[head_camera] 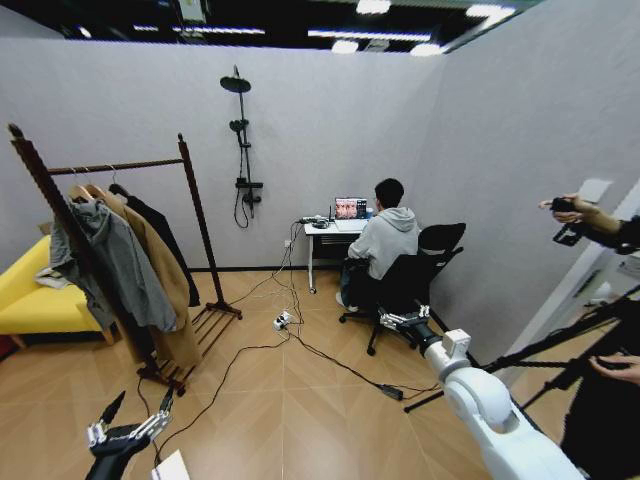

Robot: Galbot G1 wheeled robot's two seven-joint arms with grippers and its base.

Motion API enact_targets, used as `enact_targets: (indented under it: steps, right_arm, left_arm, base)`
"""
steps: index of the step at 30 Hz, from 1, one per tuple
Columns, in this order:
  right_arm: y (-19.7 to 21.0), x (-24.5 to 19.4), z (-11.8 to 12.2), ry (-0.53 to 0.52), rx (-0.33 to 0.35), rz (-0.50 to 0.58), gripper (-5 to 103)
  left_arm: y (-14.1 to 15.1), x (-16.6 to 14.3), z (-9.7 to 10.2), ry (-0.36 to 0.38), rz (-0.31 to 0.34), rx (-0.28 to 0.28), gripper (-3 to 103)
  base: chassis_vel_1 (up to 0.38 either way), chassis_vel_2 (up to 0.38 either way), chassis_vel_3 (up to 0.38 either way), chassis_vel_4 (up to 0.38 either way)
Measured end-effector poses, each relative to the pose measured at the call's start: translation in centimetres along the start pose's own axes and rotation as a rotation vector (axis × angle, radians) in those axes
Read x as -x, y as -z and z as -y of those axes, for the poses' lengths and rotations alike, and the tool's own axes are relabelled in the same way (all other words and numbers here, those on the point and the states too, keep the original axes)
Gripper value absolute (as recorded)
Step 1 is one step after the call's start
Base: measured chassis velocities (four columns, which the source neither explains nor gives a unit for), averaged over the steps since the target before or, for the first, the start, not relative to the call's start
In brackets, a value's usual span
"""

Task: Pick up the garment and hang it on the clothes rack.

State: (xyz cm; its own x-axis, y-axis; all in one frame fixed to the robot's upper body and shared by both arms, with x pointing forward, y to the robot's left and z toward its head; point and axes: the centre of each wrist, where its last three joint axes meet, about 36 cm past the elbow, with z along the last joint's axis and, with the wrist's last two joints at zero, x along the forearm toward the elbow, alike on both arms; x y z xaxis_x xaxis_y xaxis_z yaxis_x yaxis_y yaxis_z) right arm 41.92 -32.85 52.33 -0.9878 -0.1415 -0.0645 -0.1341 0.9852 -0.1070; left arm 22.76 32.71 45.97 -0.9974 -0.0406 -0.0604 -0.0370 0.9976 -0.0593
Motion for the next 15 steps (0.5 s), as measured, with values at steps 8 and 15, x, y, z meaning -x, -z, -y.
enact_targets:
  steps: [8,15]
  right_arm:
    - [-0.06,-0.15,0.06,-0.003,0.0,-0.002,100]
    - [-0.19,-0.28,0.11,-0.003,-0.001,-0.002,100]
  left_arm:
    - [0.0,0.0,0.0,0.0,0.0,0.0,100]
    - [0.0,0.0,0.0,0.0,0.0,0.0,100]
  base:
    - [0.058,-0.098,-0.086,0.059]
    - [0.051,-0.073,-0.071,0.054]
